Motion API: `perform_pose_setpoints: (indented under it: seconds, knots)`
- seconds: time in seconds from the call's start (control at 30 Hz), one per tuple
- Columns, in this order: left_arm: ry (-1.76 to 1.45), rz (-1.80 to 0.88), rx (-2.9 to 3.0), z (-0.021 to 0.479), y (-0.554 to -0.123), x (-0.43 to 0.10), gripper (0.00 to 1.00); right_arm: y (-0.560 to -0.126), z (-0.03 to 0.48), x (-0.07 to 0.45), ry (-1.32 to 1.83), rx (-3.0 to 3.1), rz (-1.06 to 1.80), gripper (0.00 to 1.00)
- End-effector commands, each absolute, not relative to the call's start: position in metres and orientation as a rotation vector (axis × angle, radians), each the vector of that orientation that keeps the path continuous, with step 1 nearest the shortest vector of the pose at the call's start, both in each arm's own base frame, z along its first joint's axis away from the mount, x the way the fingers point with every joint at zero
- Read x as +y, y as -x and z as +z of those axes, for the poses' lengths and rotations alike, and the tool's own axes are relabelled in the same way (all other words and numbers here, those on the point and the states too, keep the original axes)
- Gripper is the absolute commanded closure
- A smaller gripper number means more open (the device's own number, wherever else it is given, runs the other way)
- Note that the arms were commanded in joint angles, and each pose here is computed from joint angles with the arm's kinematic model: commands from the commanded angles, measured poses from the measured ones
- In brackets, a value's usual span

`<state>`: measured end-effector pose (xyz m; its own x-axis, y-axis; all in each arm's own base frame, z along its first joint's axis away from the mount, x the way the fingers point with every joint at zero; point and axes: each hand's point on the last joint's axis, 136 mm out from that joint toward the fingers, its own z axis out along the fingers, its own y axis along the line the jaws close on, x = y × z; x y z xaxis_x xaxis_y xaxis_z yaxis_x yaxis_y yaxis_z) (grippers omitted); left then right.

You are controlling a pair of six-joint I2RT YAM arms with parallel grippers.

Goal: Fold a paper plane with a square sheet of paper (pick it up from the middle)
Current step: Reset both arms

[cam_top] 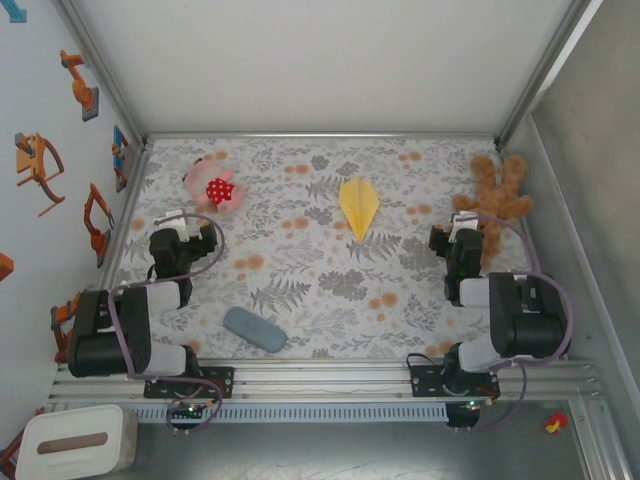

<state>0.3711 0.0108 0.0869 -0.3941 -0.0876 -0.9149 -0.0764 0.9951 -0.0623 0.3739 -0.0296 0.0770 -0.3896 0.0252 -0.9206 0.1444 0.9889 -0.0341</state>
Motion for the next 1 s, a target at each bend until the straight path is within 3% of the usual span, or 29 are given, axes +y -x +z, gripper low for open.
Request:
perform_pose_setpoints:
  seconds: [0.0, 0.2, 0.27, 0.97]
  knots:
    - [0.02, -0.084, 1.936, 0.097, -0.388, -0.004, 0.04, -0.389, 0.092, -0.021, -0.081, 1.902, -0.057, 0.24]
    - [0.025, -0.074, 1.951, 0.086, -0.396, -0.003, 0.04, -0.394, 0.09, -0.019, -0.071, 1.929, -0.039, 0.22]
    - [0.034, -0.057, 1.989, 0.082, -0.394, -0.002, 0.04, -0.396, 0.089, -0.02, -0.08, 1.938, -0.033, 0.01]
    - [0.05, 0.022, 1.987, 0.082, -0.397, 0.001, 0.04, -0.396, 0.088, -0.021, -0.08, 1.942, -0.034, 0.01]
